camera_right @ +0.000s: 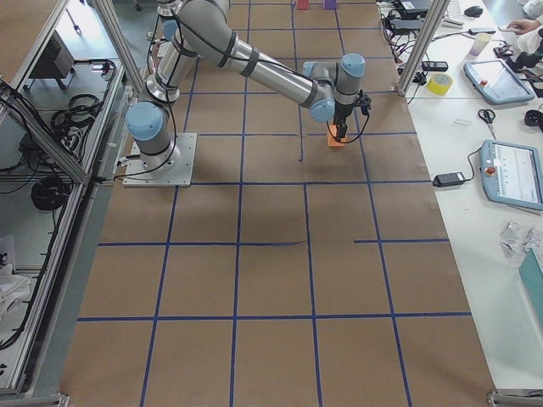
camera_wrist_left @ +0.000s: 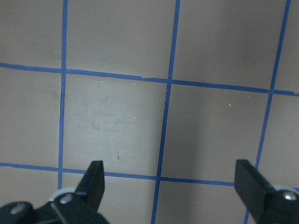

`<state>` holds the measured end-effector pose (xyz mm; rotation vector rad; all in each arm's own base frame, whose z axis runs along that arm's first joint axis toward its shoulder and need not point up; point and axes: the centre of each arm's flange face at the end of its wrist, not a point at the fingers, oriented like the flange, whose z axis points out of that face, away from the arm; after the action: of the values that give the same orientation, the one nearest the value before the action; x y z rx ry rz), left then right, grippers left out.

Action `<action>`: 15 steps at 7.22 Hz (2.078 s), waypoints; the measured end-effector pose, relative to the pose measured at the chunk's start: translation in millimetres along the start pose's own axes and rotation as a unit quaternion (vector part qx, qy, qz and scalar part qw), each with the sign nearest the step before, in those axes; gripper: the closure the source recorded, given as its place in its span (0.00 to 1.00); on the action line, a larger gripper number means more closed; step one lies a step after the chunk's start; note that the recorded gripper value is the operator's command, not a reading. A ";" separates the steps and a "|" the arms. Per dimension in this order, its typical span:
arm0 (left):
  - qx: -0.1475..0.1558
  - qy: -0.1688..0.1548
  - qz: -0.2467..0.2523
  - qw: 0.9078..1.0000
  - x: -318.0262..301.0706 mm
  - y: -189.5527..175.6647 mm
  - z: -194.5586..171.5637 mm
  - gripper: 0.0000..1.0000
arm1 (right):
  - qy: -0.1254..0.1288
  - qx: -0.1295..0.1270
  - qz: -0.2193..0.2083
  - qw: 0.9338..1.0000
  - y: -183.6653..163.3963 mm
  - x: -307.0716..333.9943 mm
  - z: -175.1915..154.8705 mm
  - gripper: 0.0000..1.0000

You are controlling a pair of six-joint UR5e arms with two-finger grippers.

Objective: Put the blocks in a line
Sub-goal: 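Close the right gripper on the orange cube, then carry the orange cube toward the table centre and lower it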

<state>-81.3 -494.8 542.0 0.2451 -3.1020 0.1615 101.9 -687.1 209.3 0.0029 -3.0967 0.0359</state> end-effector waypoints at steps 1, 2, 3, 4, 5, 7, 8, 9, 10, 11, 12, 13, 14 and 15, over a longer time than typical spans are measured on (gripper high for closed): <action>0.001 -0.001 -0.004 1.000 -3.2 -4.8 -6.7 0.00 | 0.000 0.002 0.002 1.000 -0.9 1.8 -1.4 1.00; 0.001 -0.002 -0.006 1.000 -4.8 -8.0 -9.0 0.00 | 0.000 0.006 0.005 1.000 -3.2 3.3 -5.1 1.00; 0.001 -0.004 -0.007 1.000 -5.3 -8.9 -8.9 0.00 | 0.000 0.013 0.007 1.000 -6.3 3.6 -12.1 1.00; -0.002 -0.005 -0.006 1.000 -4.8 -9.1 -6.7 0.00 | -0.001 0.024 0.009 1.000 -11.6 0.5 -24.3 1.00; -0.005 -0.005 -0.004 1.000 -3.1 -8.1 -2.1 0.00 | -0.005 0.038 0.014 0.999 -18.9 -12.8 -42.4 1.00; -0.005 -0.006 -0.002 1.000 -1.3 -5.4 5.6 0.00 | -0.019 0.054 0.032 0.998 -20.2 -74.4 -67.2 1.00; -0.005 -0.006 -0.001 1.000 -0.9 -5.0 7.0 0.00 | -0.030 0.057 0.036 0.997 -14.9 -108.4 -71.0 1.00; -0.005 -0.006 -0.001 1.000 -0.5 -4.6 7.7 0.00 | -0.044 0.057 0.031 0.997 -9.1 -144.4 -70.8 1.00; -0.004 -0.006 -0.001 1.000 -0.4 -4.7 7.0 0.00 | -0.054 0.058 0.021 0.997 -4.4 -181.2 -68.4 1.00; -0.002 -0.006 -0.001 1.000 -0.5 -4.5 5.4 0.00 | -0.061 0.059 0.014 0.996 0.2 -220.0 -64.9 1.00; -0.001 -0.006 0.001 1.000 -0.7 -3.7 4.2 0.00 | -0.065 0.058 0.009 0.996 5.2 -254.0 -57.7 1.00; 0.001 -0.005 0.005 1.000 -0.7 -3.1 2.9 0.00 | -0.065 0.052 0.003 0.997 9.2 -275.4 -45.8 0.97; 0.002 -0.005 0.011 1.000 -0.7 -2.3 1.9 0.00 | -0.064 0.046 -0.001 0.997 11.8 -286.2 -34.9 0.65; 0.005 -0.004 0.016 1.000 -1.4 -0.5 -0.2 0.00 | -0.063 0.042 -0.004 0.997 13.8 -291.5 -28.6 0.01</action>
<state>-79.8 -495.0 542.2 0.1964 -3.1160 0.1759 394.3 -672.3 224.5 0.0210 -3.2175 0.1711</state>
